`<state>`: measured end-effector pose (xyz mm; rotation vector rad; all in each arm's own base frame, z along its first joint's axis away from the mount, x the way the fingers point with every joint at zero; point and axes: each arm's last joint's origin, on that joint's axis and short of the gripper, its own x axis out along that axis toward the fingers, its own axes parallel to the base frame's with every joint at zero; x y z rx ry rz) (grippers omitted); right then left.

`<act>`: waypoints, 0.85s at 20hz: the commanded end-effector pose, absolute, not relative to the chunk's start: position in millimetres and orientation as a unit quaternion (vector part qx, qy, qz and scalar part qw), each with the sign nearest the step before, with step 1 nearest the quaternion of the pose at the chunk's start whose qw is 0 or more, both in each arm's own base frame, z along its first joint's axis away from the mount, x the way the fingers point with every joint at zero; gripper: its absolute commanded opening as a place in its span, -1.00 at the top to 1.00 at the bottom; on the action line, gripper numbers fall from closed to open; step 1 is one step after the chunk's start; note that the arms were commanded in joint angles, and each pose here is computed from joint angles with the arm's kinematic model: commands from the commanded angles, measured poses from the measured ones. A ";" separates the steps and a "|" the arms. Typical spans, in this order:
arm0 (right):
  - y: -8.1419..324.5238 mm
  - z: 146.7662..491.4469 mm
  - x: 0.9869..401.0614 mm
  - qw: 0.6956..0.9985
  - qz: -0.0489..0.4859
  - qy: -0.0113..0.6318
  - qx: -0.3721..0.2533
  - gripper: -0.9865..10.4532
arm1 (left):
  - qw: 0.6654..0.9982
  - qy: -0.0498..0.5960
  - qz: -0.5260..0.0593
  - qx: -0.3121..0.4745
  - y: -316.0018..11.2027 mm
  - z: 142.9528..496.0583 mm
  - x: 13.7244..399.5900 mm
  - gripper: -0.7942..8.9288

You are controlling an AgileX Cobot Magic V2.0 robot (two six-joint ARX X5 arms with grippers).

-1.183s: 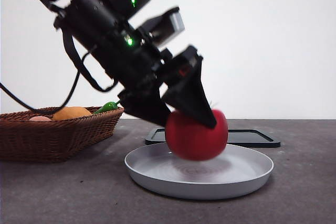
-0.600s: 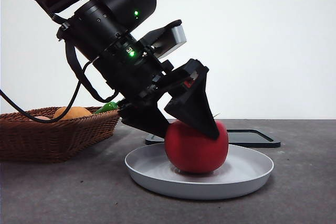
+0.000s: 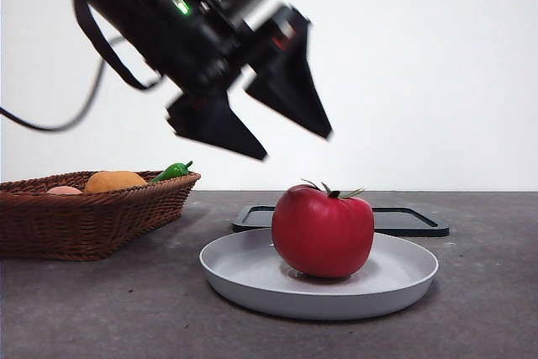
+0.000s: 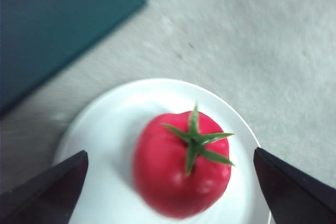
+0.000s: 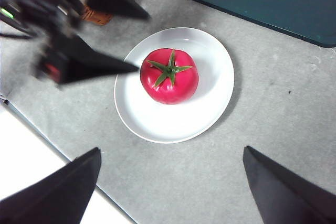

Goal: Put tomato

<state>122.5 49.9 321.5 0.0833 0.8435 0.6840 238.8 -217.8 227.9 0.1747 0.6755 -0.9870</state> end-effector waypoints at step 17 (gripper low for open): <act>51.1 327.7 124.3 0.860 0.332 0.386 0.034 0.08 | 0.892 0.294 -0.342 0.035 -63.1 335.9 162.5 -0.19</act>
